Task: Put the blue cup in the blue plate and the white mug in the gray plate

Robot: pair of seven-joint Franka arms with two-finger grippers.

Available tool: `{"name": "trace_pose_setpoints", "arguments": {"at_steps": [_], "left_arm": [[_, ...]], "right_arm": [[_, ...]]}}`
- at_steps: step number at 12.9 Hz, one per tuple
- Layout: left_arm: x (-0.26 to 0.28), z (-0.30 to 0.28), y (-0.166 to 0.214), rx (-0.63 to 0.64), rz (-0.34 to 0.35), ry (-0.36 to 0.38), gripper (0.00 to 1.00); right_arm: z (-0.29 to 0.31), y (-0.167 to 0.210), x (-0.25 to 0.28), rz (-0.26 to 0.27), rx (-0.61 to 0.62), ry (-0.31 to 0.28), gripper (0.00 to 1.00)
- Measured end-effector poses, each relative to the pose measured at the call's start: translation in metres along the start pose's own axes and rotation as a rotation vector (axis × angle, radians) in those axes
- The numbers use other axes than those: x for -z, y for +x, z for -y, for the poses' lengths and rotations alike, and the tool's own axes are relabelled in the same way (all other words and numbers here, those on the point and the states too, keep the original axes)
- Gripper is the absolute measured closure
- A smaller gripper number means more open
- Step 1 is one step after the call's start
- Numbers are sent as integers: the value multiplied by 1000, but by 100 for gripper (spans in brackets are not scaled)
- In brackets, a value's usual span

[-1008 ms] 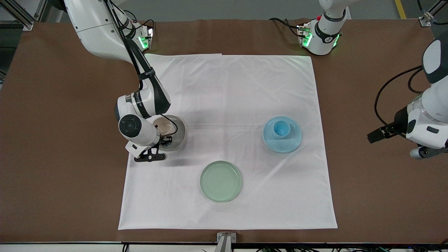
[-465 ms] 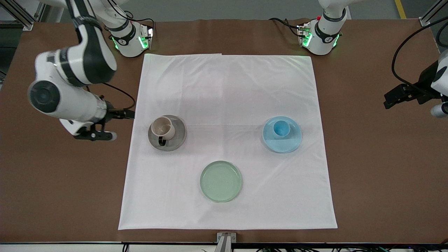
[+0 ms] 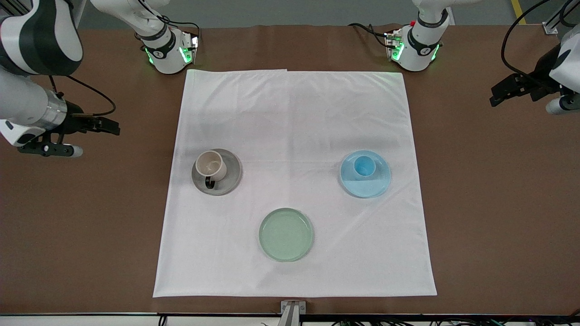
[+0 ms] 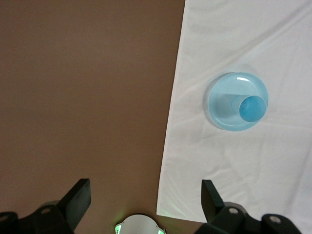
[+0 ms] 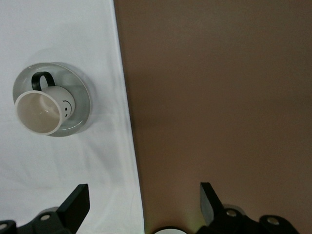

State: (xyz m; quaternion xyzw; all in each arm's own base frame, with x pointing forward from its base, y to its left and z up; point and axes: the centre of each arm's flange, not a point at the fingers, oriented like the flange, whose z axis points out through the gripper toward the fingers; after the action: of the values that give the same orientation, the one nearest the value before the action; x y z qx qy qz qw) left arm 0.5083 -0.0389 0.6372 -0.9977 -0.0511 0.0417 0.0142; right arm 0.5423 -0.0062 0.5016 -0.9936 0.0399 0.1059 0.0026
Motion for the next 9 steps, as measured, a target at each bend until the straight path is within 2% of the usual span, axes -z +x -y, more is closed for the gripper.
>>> {"name": "trace_pose_setpoints", "arguments": {"at_steps": [2,4,9], "left_arm": [[0,-3,-14,-17,0,6,0],[5,-10,-21,-35,-13,7,0],[9,-31,-26,-80,-33,8,0]], "right_arm": [[-28,3,2,-15,11,11,0],[-42,5,15,-56,23,15,0],[-45,3,104,-242,26,10,0]]}}
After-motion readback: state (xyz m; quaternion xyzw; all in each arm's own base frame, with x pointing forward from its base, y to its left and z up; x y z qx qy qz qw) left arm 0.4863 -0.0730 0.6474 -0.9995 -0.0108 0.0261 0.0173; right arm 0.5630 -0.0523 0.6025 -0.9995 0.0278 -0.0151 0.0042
